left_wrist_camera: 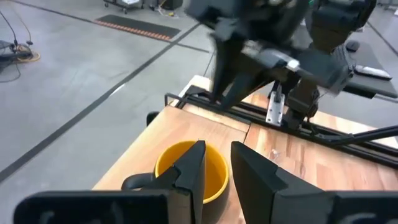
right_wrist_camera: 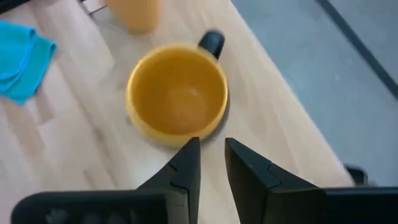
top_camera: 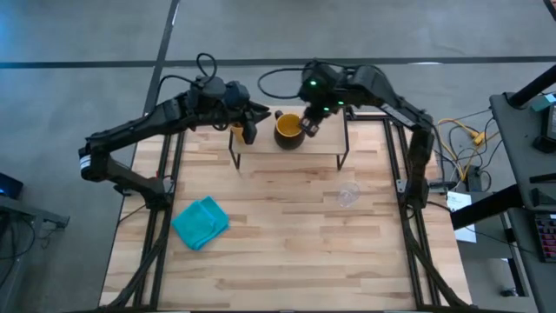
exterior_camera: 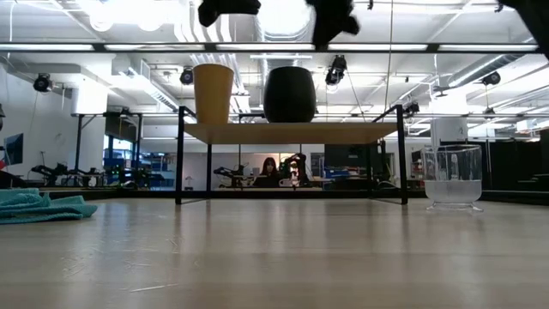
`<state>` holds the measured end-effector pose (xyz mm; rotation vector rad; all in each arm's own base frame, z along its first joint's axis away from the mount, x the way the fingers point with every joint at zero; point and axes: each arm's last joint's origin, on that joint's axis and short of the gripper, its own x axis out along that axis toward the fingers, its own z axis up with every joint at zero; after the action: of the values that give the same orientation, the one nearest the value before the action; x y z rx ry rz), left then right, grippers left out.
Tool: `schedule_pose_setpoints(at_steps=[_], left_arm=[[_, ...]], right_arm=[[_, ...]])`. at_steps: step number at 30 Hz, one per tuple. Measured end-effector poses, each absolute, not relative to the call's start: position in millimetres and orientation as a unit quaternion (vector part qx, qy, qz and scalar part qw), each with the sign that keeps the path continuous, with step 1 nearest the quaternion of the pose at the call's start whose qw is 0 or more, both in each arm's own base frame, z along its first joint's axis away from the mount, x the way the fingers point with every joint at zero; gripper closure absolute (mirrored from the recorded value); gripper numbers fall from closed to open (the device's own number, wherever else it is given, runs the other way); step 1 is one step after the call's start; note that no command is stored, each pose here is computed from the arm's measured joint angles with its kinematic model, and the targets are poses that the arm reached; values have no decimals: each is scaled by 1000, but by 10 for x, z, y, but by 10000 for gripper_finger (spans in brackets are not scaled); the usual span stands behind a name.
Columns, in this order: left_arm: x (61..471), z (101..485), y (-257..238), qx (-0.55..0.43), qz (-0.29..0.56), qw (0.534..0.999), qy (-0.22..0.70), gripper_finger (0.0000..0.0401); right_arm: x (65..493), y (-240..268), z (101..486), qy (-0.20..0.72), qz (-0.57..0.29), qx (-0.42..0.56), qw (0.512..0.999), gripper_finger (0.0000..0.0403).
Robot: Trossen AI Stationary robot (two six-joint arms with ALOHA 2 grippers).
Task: Stack small to large cups/mugs on shelf
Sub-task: Put the transparent mug on the shelf
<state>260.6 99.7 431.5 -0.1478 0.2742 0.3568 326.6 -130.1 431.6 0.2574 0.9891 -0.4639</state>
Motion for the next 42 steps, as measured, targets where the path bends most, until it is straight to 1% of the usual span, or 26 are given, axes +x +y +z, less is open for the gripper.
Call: schedule_pose_setpoints(at_steps=[4, 10, 16, 20, 24, 28, 33, 42], left_arm=[[2502, 4397, 955, -69, 176, 975, 121, 338], [2285, 4557, 872, -62, 175, 979, 87, 338], [2054, 4698, 783, -56, 174, 982, 54, 338], [1928, 4759, 735, -53, 174, 983, 38, 338], [1861, 4790, 709, -51, 173, 983, 30, 338], [1848, 4782, 704, -30, 173, 984, 39, 338], [1851, 4713, 705, -37, 173, 982, 72, 338], [1846, 4689, 701, -40, 173, 981, 83, 338]], right_arm=[[3009, -1099, 4469, 482, -225, 149, 834, 335], [2865, -849, 4615, 453, -222, 179, 845, 335], [2873, -723, 4446, 482, -218, 225, 818, 335], [2955, -623, 4200, 525, -201, 274, 780, 335], [3033, -470, 3924, 569, -205, 305, 736, 335], [3067, -318, 3655, 605, -231, 323, 690, 335], [3067, -147, 3382, 634, -272, 358, 630, 335], [2997, -65, 3000, 650, -364, 406, 530, 335]])
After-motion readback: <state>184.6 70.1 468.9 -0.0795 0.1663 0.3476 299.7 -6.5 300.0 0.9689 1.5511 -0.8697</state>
